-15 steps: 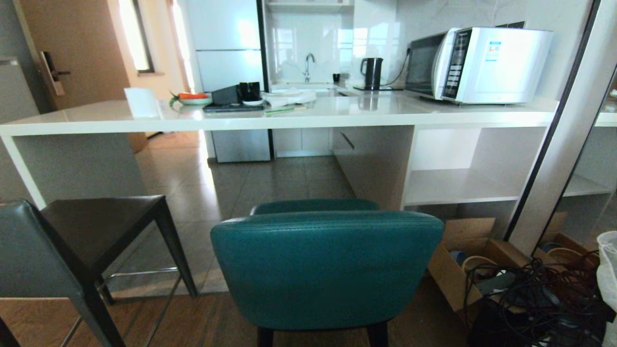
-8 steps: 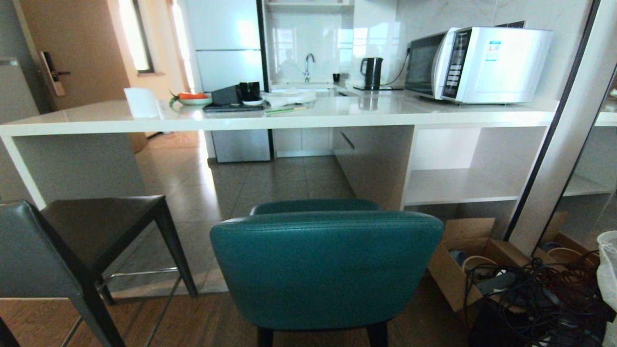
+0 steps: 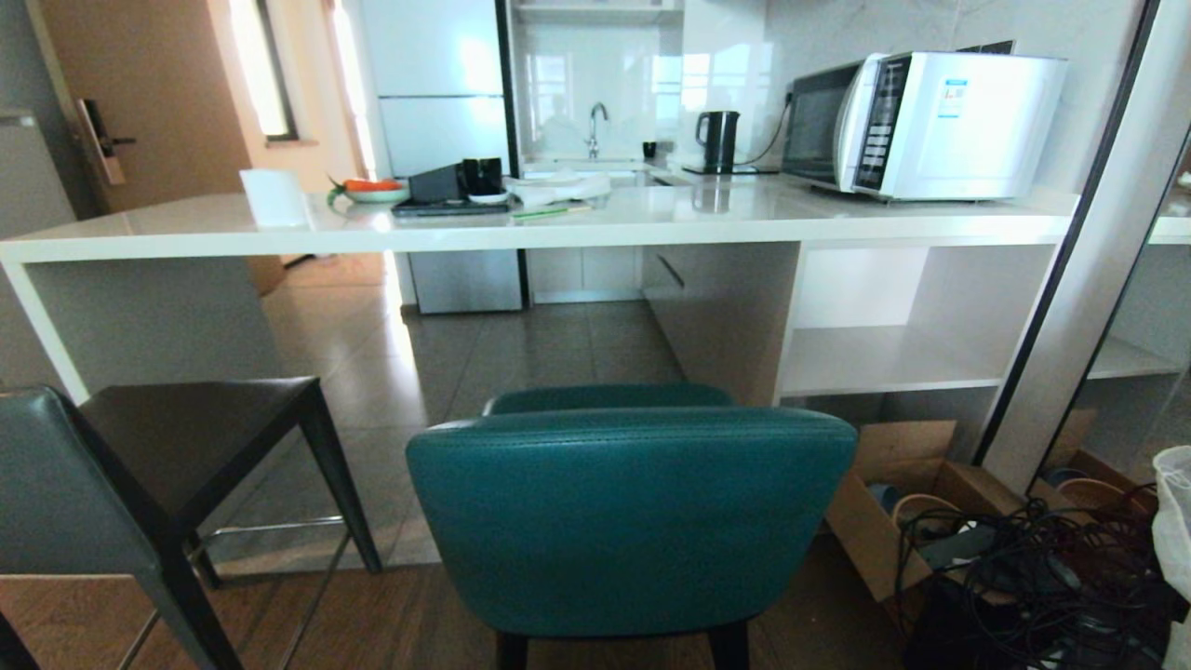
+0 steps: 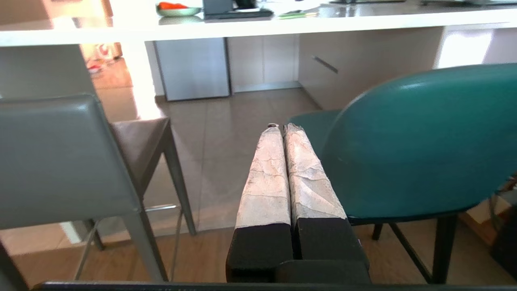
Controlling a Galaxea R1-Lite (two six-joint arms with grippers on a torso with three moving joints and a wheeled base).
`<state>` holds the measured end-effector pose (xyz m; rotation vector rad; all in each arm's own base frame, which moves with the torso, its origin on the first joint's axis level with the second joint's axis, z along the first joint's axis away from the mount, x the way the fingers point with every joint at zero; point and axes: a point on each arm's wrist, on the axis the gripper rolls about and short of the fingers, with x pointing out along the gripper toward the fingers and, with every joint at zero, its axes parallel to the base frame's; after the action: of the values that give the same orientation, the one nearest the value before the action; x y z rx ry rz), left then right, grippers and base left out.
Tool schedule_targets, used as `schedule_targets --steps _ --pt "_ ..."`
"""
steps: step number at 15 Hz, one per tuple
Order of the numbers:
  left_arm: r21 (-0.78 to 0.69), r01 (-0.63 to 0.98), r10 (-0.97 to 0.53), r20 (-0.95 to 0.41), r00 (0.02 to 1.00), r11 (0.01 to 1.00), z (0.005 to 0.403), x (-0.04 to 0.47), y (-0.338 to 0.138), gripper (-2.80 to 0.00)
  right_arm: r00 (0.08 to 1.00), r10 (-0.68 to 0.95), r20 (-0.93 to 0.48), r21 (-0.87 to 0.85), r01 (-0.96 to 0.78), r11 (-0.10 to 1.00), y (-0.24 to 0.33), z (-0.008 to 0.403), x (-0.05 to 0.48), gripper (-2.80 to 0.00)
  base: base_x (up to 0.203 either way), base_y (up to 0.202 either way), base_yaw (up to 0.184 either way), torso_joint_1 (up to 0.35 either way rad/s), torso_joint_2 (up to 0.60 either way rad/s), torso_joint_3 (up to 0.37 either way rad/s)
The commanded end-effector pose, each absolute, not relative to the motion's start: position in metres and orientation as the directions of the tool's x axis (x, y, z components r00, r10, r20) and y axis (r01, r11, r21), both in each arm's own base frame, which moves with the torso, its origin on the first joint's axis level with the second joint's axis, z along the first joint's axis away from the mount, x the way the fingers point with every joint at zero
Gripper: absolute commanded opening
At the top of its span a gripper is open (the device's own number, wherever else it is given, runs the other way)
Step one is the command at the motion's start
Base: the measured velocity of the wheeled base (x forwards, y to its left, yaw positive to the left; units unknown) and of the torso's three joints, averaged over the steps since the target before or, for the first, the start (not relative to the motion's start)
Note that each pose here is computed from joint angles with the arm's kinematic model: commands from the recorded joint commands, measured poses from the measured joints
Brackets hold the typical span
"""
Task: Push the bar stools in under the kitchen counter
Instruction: Push the gray chair back under the dining table
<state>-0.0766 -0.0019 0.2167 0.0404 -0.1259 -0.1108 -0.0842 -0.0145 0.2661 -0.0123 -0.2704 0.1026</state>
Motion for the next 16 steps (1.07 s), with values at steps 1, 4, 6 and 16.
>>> schedule_targets --steps 1,4,6,16 --pt "0.048 0.114 -0.119 0.123 0.985 0.992 0.212 -0.078 -0.002 -2.80 0.961 0.068 0.268 -0.025 -0.064 0.998 -0.012 0.269 -0.085 -2.80 0.000 0.000 0.000 0.000 0.00 0.000" --pt "0.051 0.136 -0.140 0.108 0.984 0.989 0.209 -0.075 -0.003 -2.80 0.960 0.056 0.275 -0.059 -0.042 0.997 0.000 0.273 -0.087 -2.80 0.000 0.000 0.000 0.000 0.00 0.000" --pt "0.086 0.138 -0.146 0.097 0.985 0.987 0.202 -0.074 -0.003 -2.80 0.955 0.109 0.277 -0.091 -0.087 0.992 0.006 0.259 -0.094 -2.80 0.000 0.000 0.000 0.000 0.00 0.000" --pt "0.044 -0.016 0.017 -0.022 1.000 0.999 0.102 -0.039 0.000 -2.80 0.993 0.118 -0.010 -0.035 -0.118 0.992 0.003 0.123 -0.053 -2.80 0.000 0.000 0.000 0.000 0.00 0.000"
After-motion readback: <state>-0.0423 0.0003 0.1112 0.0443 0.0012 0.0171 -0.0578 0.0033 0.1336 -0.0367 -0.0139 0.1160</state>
